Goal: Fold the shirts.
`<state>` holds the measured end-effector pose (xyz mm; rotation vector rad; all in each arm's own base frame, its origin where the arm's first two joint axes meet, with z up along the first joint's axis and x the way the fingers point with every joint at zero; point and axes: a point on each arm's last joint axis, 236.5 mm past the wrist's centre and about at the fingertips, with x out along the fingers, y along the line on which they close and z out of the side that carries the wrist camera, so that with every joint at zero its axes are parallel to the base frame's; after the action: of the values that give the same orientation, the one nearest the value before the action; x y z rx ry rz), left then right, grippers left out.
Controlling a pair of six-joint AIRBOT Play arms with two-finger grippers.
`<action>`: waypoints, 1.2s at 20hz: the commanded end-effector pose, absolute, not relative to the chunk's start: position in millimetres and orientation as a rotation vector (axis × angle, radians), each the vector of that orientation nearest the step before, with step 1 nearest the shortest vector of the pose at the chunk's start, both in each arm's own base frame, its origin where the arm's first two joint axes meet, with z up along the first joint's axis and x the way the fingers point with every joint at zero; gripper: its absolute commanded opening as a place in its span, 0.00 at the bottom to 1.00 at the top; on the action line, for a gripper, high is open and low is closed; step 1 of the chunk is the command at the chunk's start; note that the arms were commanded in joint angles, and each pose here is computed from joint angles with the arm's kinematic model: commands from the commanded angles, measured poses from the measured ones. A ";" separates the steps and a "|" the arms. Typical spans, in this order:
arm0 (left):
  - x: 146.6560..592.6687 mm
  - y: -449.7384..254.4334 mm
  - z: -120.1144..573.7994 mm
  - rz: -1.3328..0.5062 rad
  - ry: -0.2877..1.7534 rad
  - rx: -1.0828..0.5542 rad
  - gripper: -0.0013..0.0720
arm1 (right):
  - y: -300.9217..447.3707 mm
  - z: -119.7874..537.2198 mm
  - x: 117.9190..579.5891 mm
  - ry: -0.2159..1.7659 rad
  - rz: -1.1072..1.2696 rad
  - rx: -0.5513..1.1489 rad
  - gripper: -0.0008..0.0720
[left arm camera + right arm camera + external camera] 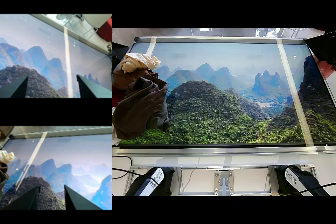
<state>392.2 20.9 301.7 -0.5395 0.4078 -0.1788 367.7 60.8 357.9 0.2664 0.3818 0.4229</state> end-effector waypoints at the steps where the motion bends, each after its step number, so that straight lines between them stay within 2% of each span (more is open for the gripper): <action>1: 393.7 21.6 299.7 -0.177 0.413 -0.548 0.98 | 61.1 358.4 367.5 0.381 0.424 0.266 0.48; 3: 402.7 37.9 299.1 -0.126 0.382 -0.513 0.98 | 61.0 358.7 367.7 0.379 0.423 0.267 0.47; 5: 414.5 90.5 289.9 0.055 0.347 -0.354 0.98 | 58.5 365.6 371.2 0.347 0.413 0.274 0.48; 7: 405.9 158.9 247.6 0.301 0.475 -0.210 0.98 | 57.1 367.8 372.6 0.336 0.407 0.276 0.47; 9: 389.2 202.6 189.7 0.468 0.675 -0.206 0.98 | 59.4 364.6 370.0 0.353 0.416 0.273 0.47; 14: 419.6 199.5 78.8 0.411 0.920 -0.336 1.00 | 58.3 367.3 371.5 0.340 0.412 0.276 0.48; 16: 423.3 202.2 44.2 0.409 0.992 -0.356 1.00 | 58.1 367.5 371.7 0.339 0.411 0.276 0.54; 17: 424.3 202.7 30.7 0.401 1.022 -0.351 1.00 | 57.7 368.1 372.1 0.336 0.409 0.277 0.58; 24: 424.8 207.5 -14.7 0.404 1.110 -0.374 1.00 | 56.9 370.1 373.1 0.327 0.406 0.280 0.58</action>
<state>425.5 205.2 0.8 -0.3691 1.0796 0.4012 373.1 56.8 369.1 0.2789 0.3299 0.4061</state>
